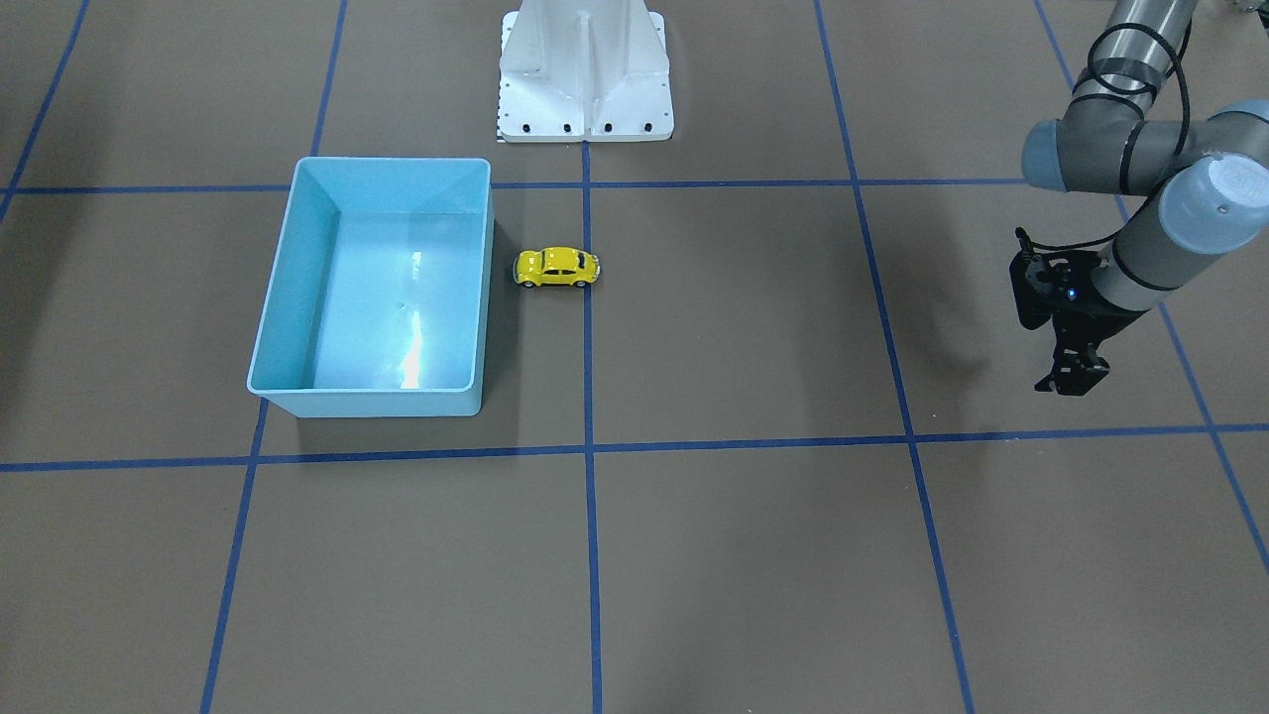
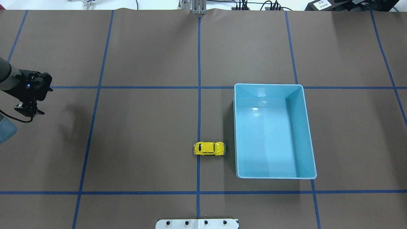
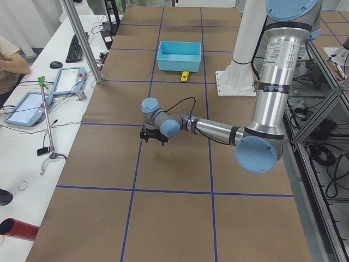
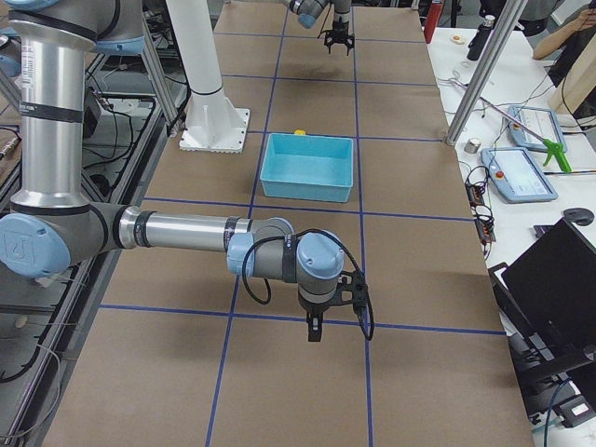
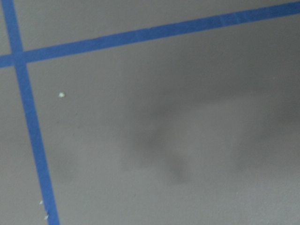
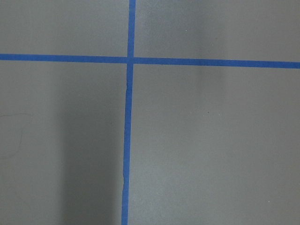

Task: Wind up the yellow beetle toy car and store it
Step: 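Lift the left gripper off the car, letting it roll forward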

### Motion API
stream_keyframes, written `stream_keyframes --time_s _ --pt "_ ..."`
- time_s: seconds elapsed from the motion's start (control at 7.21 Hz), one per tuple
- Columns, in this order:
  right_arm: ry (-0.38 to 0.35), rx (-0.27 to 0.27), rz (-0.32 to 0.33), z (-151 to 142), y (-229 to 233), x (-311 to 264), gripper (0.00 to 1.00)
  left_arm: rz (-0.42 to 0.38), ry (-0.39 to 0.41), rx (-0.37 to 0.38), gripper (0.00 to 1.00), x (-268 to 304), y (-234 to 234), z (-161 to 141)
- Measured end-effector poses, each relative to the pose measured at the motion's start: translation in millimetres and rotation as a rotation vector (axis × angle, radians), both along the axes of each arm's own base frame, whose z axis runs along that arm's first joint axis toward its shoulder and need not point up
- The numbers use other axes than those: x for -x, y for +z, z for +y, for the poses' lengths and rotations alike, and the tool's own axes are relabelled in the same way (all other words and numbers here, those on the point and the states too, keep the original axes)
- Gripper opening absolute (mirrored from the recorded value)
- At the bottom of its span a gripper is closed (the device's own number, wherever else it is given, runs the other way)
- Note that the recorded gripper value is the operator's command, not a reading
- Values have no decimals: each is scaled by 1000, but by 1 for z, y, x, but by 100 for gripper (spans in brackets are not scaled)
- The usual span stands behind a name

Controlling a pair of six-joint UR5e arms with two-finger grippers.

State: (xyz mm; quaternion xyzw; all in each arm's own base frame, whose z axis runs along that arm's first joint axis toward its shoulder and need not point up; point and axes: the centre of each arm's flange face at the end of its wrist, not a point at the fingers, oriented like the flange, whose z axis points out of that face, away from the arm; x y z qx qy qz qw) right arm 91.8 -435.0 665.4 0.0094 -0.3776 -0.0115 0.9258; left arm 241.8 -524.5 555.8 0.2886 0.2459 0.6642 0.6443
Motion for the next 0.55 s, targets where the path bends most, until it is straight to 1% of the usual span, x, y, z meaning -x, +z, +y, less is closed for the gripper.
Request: stream_keyframes --time_s 0.14,0.28,0.42,0.55 --pt "0 0 -1 0 0 0 100 -4 -98 80 100 20 7 -4" --pt "1 -1 -2 3 0 0 100 -3 -216 187 100 44 15 -8" --pt "2 -1 -2 5 -1 -1 100 7 -343 316 100 75 23 -12" --pt "5 -8 -1 5 -3 -1 100 12 -468 471 100 114 33 -17"
